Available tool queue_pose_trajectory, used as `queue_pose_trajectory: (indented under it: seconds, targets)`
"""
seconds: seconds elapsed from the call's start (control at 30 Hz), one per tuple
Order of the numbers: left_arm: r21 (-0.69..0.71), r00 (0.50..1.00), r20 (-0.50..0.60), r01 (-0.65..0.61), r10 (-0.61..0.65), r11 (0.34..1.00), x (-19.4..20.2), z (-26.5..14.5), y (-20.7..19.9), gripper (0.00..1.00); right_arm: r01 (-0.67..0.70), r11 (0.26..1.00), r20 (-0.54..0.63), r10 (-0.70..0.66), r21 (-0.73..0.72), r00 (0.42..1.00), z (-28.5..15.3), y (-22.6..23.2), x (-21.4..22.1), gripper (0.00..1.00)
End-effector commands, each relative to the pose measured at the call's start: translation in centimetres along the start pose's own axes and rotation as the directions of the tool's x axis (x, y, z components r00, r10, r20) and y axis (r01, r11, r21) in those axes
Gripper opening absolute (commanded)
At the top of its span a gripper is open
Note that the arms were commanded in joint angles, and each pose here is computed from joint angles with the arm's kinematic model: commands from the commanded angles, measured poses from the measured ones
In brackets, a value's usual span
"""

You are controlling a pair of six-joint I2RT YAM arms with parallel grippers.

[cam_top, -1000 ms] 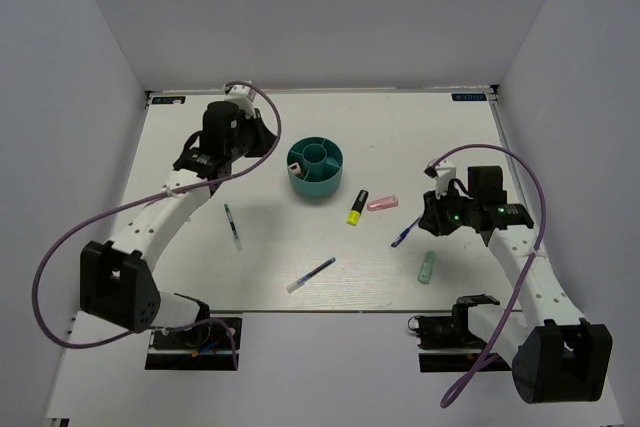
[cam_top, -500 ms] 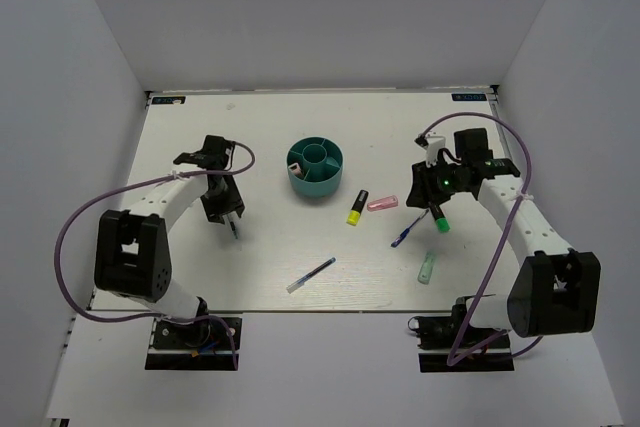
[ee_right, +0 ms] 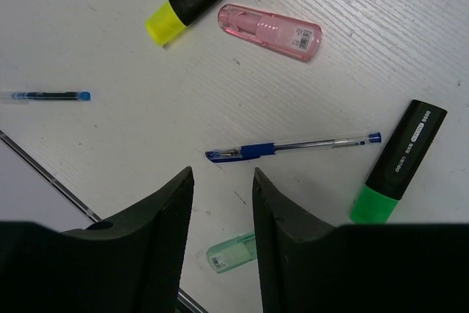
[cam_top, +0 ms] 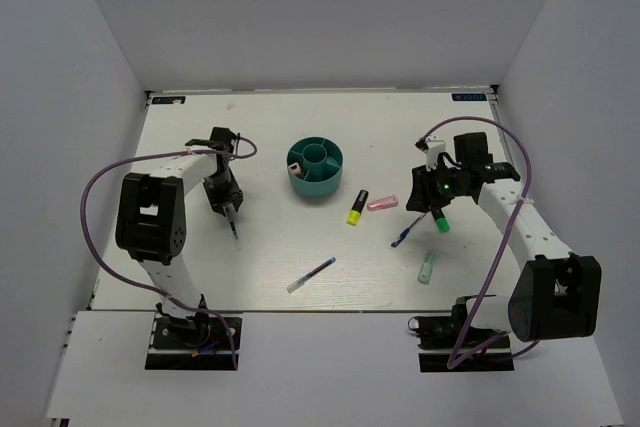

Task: Sort the stationery into containers
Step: Grab a piece of stationery with the left arm

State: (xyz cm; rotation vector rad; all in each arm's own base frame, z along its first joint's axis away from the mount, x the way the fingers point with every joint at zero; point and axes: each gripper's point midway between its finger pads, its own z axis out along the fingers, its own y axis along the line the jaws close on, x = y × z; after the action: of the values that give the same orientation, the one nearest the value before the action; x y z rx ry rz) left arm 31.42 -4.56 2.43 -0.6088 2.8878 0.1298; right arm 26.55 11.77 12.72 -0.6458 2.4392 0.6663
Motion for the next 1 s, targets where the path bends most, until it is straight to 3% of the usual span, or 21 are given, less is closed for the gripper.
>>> queue_pose_trajectory:
  seconds: [0.0, 0.5, 0.77, 0.9, 0.97]
  targets:
    - [0.002, 0.998, 0.055, 0.011, -0.011, 1.0, -2.0, -1.0, 0.4, 0.45, 0.005, 1.0, 0.012, -0.005, -0.001, 1.0, -0.5, 0.3, -0.1, 0.42]
    - [0.055, 0.999, 0.051, 0.008, -0.011, 0.998, -2.8, 2.2, 0.0, 0.44, 0.003, 1.0, 0.021, -0.003, 0.009, 1.0, -0.8, 0.2, 0.0, 0.42]
    - [0.038, 1.0, 0.02, 0.011, -0.011, 0.999, -1.2, 3.2, 0.7, 0.13, -0.003, 1.0, 0.028, 0.003, 0.015, 1.0, -1.0, 0.1, 0.0, 0.42]
    - [0.058, 0.999, 0.037, 0.008, -0.01, 0.998, -1.6, 1.9, 0.5, 0.0, -0.008, 1.0, 0.028, 0.007, 0.012, 1.0, -1.0, 0.1, 0.0, 0.42]
    - [0.089, 0.999, 0.048, 0.011, -0.015, 0.996, -2.0, 0.5, 0.1, 0.0, -0.006, 1.0, 0.035, 0.005, 0.011, 0.999, -1.1, 0.2, 0.0, 0.42]
